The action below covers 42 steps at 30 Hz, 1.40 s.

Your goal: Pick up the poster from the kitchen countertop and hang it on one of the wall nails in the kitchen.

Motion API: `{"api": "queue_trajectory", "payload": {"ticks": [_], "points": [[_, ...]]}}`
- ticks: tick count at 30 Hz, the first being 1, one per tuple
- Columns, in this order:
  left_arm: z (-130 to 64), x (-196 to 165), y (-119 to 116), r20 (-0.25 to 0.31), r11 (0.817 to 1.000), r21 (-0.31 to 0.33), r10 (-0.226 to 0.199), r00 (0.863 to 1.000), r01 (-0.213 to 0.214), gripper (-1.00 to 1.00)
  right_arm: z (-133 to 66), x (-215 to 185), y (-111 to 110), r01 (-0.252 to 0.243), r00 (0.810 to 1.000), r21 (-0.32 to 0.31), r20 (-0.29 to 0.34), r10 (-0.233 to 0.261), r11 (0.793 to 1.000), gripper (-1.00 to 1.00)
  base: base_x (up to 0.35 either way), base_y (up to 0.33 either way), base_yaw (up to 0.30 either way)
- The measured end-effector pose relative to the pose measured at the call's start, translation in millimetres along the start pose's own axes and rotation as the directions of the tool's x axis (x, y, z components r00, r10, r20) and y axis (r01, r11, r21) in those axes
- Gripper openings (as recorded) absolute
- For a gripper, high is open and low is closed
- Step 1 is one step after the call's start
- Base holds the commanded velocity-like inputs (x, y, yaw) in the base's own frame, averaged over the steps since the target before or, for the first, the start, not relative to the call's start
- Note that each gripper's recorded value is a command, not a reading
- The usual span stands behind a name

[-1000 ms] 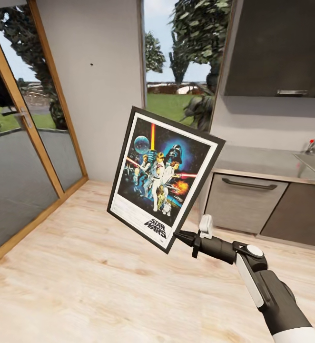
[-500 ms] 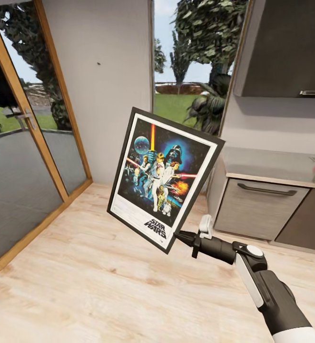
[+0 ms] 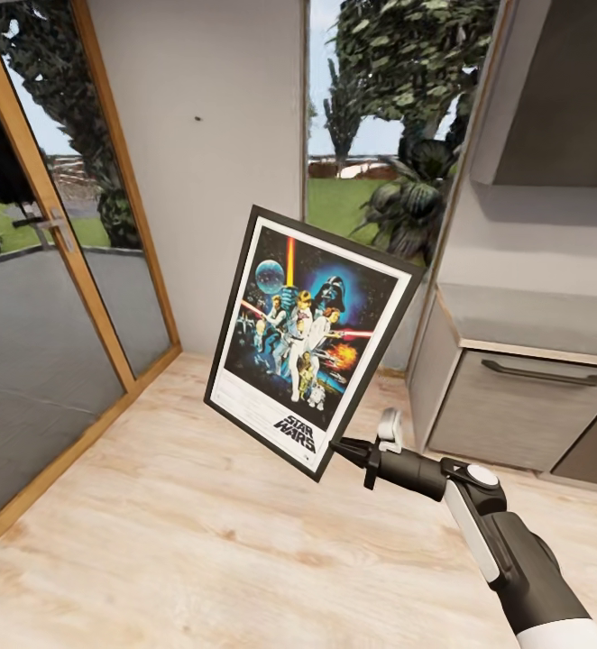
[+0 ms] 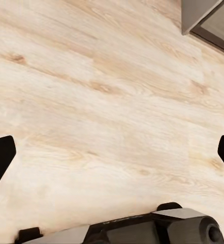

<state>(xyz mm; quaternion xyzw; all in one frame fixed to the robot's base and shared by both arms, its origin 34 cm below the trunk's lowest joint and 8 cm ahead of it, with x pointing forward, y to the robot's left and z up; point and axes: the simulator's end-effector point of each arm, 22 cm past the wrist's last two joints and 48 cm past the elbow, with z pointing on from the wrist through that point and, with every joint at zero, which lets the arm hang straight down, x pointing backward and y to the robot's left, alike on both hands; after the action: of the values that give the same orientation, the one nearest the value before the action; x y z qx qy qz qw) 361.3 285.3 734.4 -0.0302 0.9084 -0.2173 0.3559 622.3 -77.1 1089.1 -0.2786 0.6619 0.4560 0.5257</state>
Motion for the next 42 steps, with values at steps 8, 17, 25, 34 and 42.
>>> {"api": "queue_trajectory", "payload": {"ticks": [8,17,25,34,42], "points": [[0.1,-0.1,-0.1,0.0,1.0,0.0,0.0,1.0,0.0,1.0,0.0,0.0,-0.1,0.0,1.0,0.0,0.0,0.0,1.0,-1.0,0.284,0.232,0.0],[0.0,0.0,0.1,0.0,1.0,0.0,0.0,1.0,0.0,1.0,0.0,0.0,0.3,0.0,1.0,-0.001,0.0,0.0,1.0,-1.0,0.301,0.199,0.0],[-2.1,-1.3,4.9,-0.002,1.0,-0.006,0.007,1.0,-0.007,1.0,0.4,4.7,-11.2,-0.017,1.0,0.04,-0.006,0.017,0.999,-1.0,0.307,0.196,0.0],[-4.0,-2.0,9.0,-0.005,1.0,-0.011,0.013,1.0,-0.013,1.0,8.5,-25.9,-25.3,0.005,1.0,0.062,-0.001,-0.004,0.998,-1.0,0.307,0.197,0.0],[-5.8,-2.4,12.4,-0.008,1.0,-0.014,0.019,1.0,-0.019,1.0,34.6,-66.9,-24.7,0.051,0.996,0.02,-0.074,-0.049,0.999,-1.0,0.307,0.197,0.0]]}}
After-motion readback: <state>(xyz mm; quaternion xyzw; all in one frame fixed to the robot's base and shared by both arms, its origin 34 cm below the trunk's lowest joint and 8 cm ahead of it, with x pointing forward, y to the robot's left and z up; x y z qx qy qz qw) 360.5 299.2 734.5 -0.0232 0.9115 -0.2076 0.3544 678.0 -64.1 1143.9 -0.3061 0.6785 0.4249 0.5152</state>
